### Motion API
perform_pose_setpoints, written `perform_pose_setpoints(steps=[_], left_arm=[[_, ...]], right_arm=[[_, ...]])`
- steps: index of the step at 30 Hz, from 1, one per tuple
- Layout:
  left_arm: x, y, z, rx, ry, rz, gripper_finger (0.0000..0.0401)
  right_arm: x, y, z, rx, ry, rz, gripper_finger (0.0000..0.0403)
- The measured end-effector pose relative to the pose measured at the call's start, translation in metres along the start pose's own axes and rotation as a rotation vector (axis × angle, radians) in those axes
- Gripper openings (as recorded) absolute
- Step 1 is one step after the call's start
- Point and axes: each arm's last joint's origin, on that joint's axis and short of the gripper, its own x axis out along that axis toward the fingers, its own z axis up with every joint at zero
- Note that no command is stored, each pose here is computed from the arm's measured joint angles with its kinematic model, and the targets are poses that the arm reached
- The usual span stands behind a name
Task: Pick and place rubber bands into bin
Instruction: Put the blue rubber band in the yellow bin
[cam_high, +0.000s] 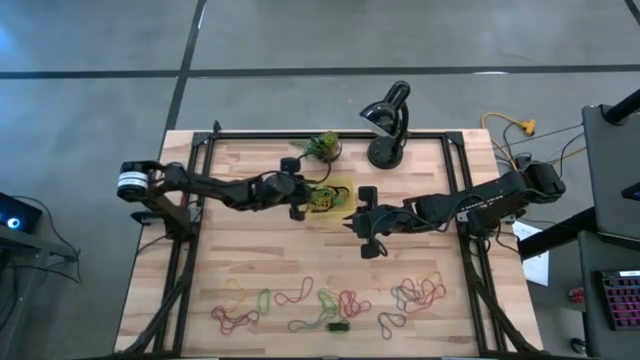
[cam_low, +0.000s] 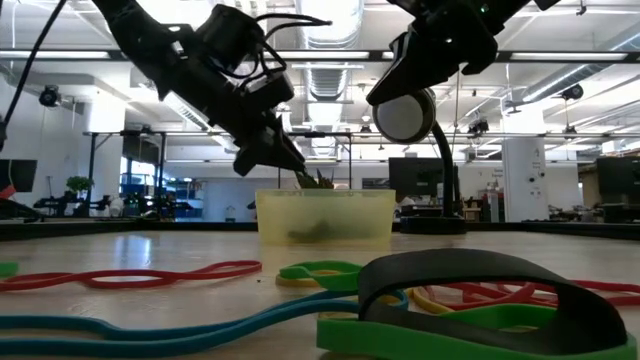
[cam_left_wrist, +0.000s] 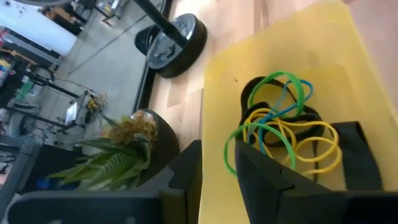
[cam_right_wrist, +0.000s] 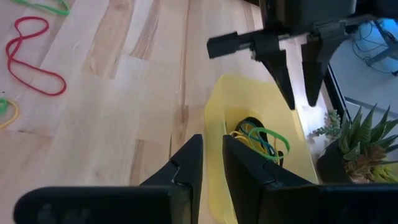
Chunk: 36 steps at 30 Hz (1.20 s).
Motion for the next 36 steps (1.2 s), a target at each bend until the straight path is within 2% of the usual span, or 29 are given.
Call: perform_pose_setpoints(steps=[9,13,18,21,25,36], left_arm=[[-0.032,-0.006,-0.003,-0.004,0.127,-0.119,0.008],[-0.052,-0.016,-0.009,-0.017,0.152,-0.173,0.008],[-0.076,-0.035,-0.02,0.007,0.115,-0.23,0.008],[-0.089,-0.043,-0.028,0.02,0.08,-0.256,0.008],[-0.101,-0.046,-0.032,-0.021,0.043,-0.266,0.008],[-0.112,-0.042,-0.034,-0.058,-0.041,-0.252,0.008]], right_arm=[[0.001,0.002,-0.005,0.106,0.031,0.019,0.0057],[0.004,0.008,-0.011,0.213,0.085,0.128,0.0057],[0.01,0.033,-0.035,0.292,0.227,0.208,0.0057],[0.007,0.048,-0.049,0.335,0.333,0.214,0.0057],[-0.005,0.065,-0.062,0.439,0.468,0.192,0.0057],[-0.037,0.116,-0.067,0.588,0.547,0.27,0.0057]])
